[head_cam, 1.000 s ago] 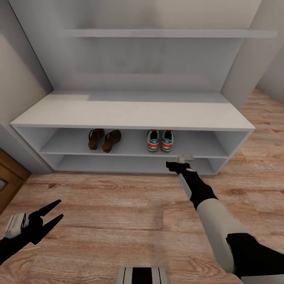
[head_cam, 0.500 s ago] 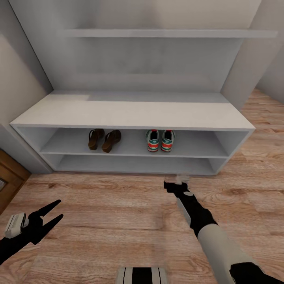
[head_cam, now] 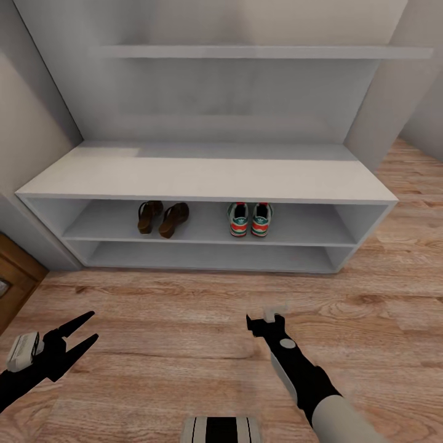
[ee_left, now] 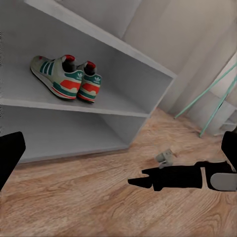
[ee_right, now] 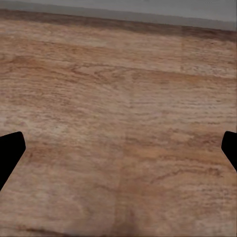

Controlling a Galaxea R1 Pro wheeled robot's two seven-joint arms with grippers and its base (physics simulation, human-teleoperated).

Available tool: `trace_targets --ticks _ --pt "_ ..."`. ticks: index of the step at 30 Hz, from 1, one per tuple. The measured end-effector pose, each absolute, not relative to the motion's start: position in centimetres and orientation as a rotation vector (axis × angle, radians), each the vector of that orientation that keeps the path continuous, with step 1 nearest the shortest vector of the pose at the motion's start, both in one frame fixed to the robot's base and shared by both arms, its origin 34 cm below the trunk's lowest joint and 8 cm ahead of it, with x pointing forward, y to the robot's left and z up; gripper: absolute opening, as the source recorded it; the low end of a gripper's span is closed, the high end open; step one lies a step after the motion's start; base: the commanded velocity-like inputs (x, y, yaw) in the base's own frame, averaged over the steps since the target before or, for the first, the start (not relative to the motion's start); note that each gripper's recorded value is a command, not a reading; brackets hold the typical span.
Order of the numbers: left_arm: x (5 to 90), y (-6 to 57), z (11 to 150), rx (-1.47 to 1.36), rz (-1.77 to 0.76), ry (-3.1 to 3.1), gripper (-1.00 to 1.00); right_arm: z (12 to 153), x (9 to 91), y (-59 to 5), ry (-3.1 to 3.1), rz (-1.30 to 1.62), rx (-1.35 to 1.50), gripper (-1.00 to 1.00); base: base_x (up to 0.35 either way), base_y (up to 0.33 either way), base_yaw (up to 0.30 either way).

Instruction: Pick up the two gym shoes and the two sandals from the corridor floor and place them onto the hallstand (shoe rack) in the corridor, making sure they are on the rack and not on the floor. Arrange them so the two gym shoes are next to each other and the two sandals are next to each other.

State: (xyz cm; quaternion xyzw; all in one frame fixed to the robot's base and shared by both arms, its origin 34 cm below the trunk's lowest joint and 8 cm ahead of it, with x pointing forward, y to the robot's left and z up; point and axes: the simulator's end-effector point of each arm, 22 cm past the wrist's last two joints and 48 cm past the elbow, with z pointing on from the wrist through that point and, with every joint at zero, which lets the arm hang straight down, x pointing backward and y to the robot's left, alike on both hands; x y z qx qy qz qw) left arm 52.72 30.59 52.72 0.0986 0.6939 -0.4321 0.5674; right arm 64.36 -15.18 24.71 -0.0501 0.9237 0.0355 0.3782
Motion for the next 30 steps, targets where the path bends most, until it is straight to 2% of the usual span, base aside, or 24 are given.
trace_targets --ticks 16,30 --pt "52.7 30.7 52.8 0.231 -1.012 1.630 1.00 28.1 66.4 -15.6 2.113 0.105 -0.070 1.00 0.000 0.000 0.000" --pt "52.7 30.8 53.4 0.235 -1.008 1.617 1.00 21.4 59.1 -18.0 2.258 0.055 -0.080 1.00 0.000 0.000 0.000"
